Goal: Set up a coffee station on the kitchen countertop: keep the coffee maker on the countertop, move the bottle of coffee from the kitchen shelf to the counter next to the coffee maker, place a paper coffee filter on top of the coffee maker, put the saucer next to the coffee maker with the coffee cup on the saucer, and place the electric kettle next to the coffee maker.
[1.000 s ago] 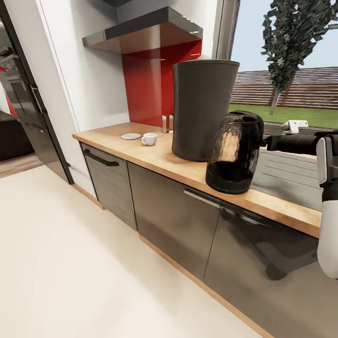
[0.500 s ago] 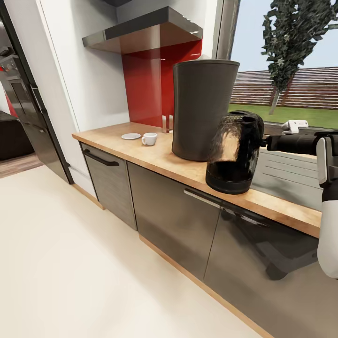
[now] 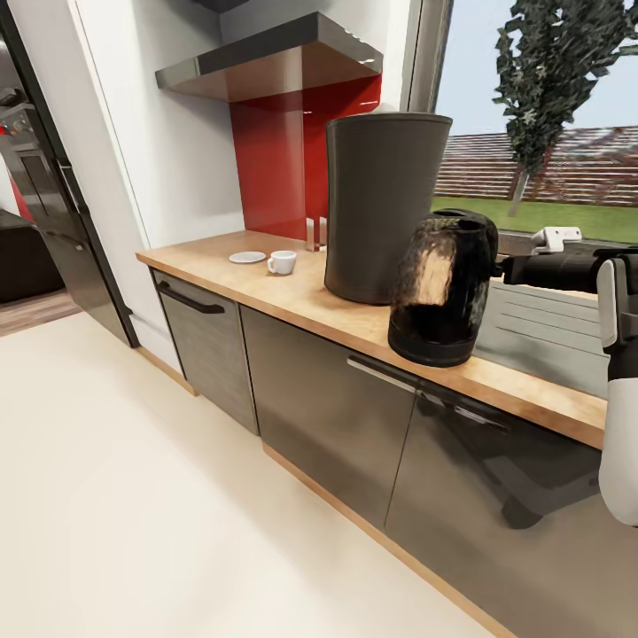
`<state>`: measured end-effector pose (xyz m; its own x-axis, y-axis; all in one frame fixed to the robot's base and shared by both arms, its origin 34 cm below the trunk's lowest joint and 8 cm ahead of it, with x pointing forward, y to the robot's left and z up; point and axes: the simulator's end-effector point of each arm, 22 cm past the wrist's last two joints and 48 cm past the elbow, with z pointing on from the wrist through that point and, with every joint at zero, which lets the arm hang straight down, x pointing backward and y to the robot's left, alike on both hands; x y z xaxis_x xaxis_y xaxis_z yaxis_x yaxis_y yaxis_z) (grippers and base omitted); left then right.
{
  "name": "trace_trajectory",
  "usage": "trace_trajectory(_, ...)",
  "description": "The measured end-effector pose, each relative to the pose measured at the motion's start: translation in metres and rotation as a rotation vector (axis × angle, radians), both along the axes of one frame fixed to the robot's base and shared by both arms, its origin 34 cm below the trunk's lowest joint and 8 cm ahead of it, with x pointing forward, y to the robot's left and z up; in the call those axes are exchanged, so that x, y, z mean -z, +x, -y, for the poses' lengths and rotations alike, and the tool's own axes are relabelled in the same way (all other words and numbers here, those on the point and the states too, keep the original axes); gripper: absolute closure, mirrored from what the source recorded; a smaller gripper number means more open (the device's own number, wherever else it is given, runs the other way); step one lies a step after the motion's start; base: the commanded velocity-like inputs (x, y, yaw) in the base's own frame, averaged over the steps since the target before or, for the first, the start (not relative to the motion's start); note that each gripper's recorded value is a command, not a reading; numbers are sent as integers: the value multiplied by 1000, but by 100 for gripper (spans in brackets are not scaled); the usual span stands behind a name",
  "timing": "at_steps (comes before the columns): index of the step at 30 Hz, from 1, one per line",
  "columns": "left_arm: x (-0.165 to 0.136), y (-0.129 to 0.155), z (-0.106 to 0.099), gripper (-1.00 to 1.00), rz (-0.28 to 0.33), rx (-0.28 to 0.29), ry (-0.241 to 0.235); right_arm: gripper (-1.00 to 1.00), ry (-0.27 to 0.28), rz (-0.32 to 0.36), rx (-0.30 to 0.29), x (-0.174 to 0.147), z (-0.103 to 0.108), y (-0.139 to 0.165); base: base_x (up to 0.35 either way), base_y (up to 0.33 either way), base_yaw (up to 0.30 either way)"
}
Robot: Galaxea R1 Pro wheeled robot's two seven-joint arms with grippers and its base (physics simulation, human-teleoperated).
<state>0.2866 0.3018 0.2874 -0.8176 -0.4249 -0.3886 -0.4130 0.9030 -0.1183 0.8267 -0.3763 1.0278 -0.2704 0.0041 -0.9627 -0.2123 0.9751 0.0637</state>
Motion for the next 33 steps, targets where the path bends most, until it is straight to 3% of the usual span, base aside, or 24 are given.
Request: trace_trajectory(33, 0, 0, 0, -100, 0, 0, 0, -100, 1, 1, -1, -1, 0, 0, -10, 0, 0)
